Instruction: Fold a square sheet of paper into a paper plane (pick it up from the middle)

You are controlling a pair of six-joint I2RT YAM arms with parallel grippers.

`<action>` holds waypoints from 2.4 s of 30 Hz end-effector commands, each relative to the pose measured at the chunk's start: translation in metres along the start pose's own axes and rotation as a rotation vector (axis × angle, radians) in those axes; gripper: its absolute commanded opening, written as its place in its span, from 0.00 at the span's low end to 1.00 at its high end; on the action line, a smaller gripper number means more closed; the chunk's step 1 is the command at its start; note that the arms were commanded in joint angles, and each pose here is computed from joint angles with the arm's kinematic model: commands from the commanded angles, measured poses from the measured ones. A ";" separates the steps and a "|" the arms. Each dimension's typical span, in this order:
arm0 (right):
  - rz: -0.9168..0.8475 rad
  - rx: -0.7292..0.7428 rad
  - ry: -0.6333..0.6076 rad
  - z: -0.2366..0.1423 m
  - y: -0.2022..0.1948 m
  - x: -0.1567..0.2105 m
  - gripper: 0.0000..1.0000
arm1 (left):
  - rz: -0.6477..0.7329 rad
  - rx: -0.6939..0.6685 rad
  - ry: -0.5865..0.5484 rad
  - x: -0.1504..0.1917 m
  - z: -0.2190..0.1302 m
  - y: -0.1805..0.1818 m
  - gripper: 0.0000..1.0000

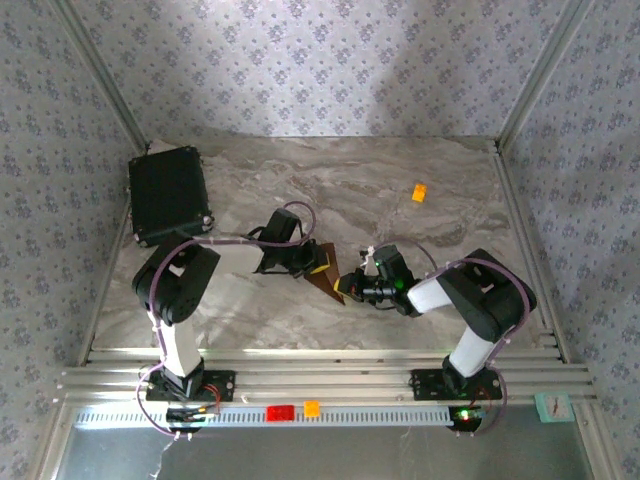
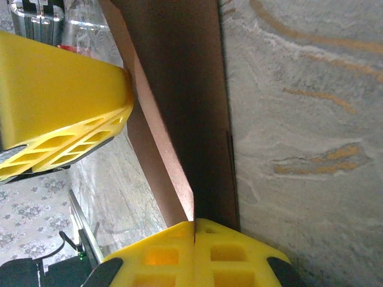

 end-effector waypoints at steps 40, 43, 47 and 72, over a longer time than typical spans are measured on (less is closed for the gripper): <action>0.106 0.116 0.142 0.002 -0.027 0.027 0.00 | 0.013 -0.048 0.031 -0.007 0.020 0.011 0.11; 0.102 0.116 0.142 0.002 -0.027 0.026 0.00 | 0.014 -0.053 0.037 -0.006 0.021 0.012 0.11; 0.105 0.119 0.144 0.001 -0.027 0.027 0.00 | 0.027 -0.054 0.047 -0.006 0.020 0.010 0.11; 0.088 0.114 0.145 -0.002 -0.016 0.025 0.09 | 0.024 -0.201 0.105 0.005 0.024 0.038 0.09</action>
Point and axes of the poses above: each hand's point on the last joint's axis, 136 mm out from that joint toward the fingers, its own z axis out along the fingers, its own y axis along the line the jaws close on, x = y × z, the point moved 6 cm from there along -z, back along the fingers, and after that the axes turned 1 degree about -z, right-handed, at the moved point
